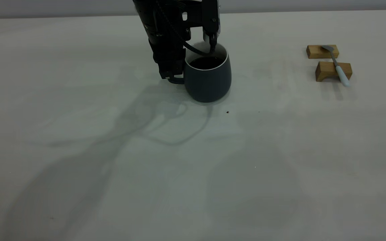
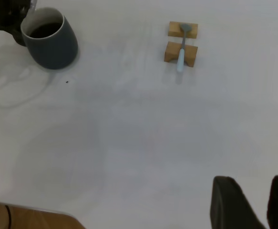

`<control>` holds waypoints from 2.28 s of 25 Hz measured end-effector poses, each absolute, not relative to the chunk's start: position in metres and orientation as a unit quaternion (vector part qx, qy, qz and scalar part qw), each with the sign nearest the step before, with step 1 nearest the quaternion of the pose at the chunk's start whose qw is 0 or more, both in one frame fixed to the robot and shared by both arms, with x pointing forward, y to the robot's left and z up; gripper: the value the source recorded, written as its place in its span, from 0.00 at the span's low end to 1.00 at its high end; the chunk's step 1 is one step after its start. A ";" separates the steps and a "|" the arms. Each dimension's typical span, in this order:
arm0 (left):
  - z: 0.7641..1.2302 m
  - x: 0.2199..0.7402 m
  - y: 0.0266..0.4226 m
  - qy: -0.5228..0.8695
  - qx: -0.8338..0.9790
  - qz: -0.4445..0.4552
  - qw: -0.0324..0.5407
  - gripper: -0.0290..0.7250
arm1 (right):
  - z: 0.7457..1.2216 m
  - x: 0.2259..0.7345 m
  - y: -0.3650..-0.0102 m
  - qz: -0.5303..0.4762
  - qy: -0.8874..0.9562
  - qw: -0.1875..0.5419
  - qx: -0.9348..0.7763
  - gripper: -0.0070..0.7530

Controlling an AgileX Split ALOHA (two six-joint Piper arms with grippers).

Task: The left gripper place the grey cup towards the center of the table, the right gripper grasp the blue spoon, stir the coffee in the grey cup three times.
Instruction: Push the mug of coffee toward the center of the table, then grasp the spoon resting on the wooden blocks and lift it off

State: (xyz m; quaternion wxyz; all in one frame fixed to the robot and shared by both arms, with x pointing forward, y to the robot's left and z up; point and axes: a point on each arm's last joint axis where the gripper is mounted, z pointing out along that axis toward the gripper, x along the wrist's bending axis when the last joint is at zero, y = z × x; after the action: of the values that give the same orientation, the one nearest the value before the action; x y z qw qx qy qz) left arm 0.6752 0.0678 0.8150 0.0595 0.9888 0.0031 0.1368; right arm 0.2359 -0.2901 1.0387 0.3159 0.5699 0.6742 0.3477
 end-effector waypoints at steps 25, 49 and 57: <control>0.924 0.678 0.067 0.088 0.987 0.122 0.057 0.86 | 1.039 0.236 -0.290 0.348 0.674 0.316 0.570 0.33; 1.126 0.596 0.131 0.474 0.853 0.197 0.094 0.49 | 1.039 0.236 -0.290 0.348 0.674 0.316 0.570 0.33; 1.145 0.512 0.173 0.489 0.848 0.177 0.102 0.48 | 1.039 0.236 -0.290 0.348 0.674 0.316 0.570 0.33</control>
State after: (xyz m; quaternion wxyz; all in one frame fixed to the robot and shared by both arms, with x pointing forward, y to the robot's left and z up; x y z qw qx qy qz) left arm 0.5116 0.1730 1.1448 0.1020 0.8479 0.4892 0.1768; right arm 0.2359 -0.2901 1.0387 0.3159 0.5699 0.6742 0.3477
